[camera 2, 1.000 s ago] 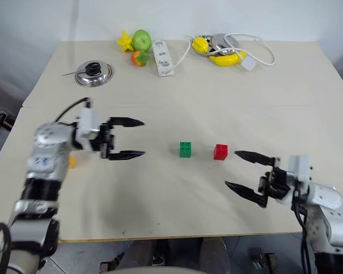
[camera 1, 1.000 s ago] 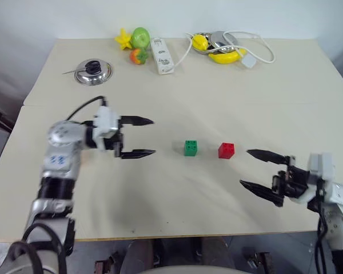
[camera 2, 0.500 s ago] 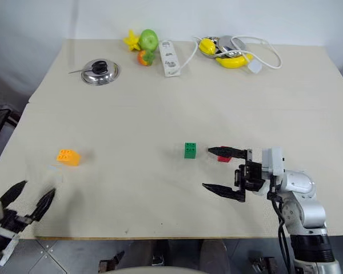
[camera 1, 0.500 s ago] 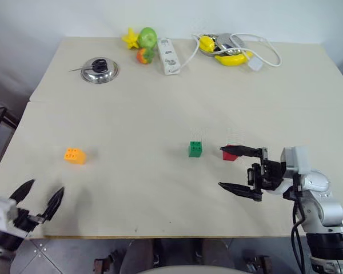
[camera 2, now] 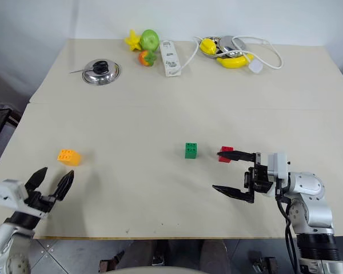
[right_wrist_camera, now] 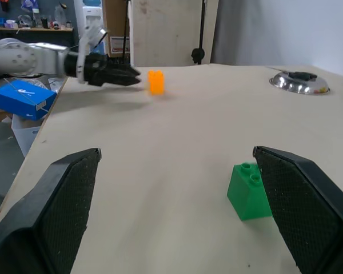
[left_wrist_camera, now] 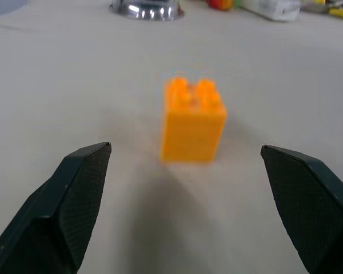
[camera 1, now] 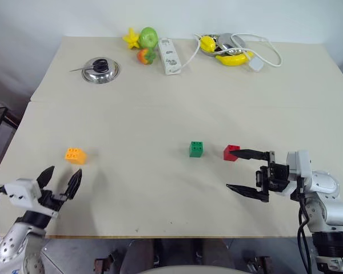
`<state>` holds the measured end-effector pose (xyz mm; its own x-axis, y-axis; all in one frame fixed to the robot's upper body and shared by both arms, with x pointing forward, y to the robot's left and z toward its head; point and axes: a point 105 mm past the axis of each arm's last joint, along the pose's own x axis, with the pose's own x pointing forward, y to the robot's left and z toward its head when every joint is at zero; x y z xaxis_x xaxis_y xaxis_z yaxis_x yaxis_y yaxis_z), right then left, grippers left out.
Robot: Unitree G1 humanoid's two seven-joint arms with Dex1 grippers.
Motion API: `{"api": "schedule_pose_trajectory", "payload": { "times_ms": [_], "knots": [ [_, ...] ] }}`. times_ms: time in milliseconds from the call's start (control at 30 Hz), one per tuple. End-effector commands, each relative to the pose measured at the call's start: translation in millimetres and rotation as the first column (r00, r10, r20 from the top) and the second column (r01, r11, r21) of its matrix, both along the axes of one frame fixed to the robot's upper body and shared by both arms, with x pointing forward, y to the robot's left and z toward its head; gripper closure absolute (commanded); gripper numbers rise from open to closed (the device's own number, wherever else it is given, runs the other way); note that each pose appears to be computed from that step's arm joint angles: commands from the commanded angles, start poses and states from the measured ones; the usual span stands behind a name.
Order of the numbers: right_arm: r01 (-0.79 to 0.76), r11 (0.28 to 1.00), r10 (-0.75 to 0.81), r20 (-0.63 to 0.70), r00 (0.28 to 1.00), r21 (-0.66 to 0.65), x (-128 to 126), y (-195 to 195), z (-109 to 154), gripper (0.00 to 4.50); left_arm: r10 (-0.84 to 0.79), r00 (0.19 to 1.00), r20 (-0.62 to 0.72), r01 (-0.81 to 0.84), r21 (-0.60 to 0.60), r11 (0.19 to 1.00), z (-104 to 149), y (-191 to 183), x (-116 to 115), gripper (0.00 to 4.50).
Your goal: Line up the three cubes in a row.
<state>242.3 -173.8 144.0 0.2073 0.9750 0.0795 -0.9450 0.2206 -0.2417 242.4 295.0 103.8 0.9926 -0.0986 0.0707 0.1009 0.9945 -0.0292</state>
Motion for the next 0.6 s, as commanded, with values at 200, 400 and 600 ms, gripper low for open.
{"api": "schedule_pose_trajectory", "payload": {
  "times_ms": [200,400,600],
  "knots": [
    [0.009,1.000,-0.009,0.020,1.000,0.009,-10.5,2.1,7.6,0.00,0.008,0.999,-0.039,-0.006,0.041,0.999,-0.1,-3.4,18.7,0.89],
    [0.049,0.999,-0.049,0.003,0.999,0.007,-12.2,-2.3,6.1,0.00,-0.093,0.995,-0.035,0.096,0.102,0.990,7.1,-12.2,26.1,2.82],
    [0.192,0.981,-0.193,-0.029,0.981,-0.026,-14.9,-34.4,2.4,0.00,-0.715,0.698,-0.037,0.693,0.288,0.661,57.7,-88.8,35.1,3.00]
  ]
}}
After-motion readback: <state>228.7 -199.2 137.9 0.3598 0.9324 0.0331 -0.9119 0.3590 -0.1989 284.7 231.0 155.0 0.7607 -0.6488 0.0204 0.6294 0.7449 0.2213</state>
